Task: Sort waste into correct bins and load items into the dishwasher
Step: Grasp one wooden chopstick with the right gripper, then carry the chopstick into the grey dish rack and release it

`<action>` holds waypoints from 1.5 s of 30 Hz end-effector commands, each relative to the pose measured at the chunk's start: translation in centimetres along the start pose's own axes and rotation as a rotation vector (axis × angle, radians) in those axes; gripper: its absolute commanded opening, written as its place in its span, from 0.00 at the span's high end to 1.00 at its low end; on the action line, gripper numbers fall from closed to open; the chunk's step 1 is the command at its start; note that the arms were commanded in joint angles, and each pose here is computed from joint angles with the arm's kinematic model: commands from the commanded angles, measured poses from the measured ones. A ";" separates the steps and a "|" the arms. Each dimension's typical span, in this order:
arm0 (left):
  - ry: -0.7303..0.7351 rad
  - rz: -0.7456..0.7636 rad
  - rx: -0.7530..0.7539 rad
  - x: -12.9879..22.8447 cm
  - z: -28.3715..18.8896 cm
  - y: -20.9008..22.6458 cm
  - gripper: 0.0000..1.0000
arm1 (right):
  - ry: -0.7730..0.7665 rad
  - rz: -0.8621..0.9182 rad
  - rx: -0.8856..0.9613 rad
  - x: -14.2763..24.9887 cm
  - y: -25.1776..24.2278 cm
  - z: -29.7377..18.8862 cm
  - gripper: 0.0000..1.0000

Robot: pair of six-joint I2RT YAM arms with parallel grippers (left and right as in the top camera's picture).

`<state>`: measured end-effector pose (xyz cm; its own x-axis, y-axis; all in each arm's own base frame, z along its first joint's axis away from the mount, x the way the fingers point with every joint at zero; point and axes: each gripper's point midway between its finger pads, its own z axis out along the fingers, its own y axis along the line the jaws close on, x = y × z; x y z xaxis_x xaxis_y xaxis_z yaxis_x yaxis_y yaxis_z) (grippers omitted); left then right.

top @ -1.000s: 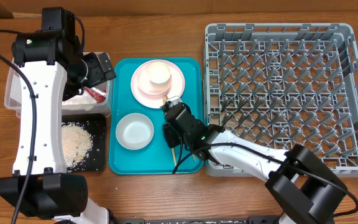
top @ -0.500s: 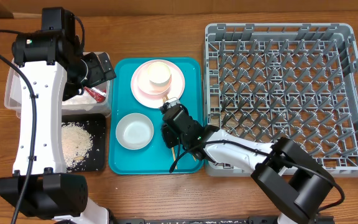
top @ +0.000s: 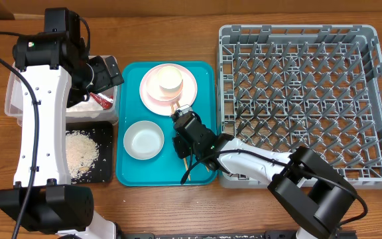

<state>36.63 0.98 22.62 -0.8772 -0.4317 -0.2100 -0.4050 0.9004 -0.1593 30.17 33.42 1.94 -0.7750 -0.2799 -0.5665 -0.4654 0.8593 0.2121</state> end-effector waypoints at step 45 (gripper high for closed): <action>-0.001 0.008 -0.003 0.1 0.0 0.1 0.00 | -0.134 0.211 0.398 -7.1 -20.0 -14.7 0.96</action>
<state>36.60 0.98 22.58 -0.8775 -0.4317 -0.2086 -0.4052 0.9003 -0.1587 38.28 12.76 14.95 -0.7450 -0.0068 -0.6670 -0.0756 0.9944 0.0742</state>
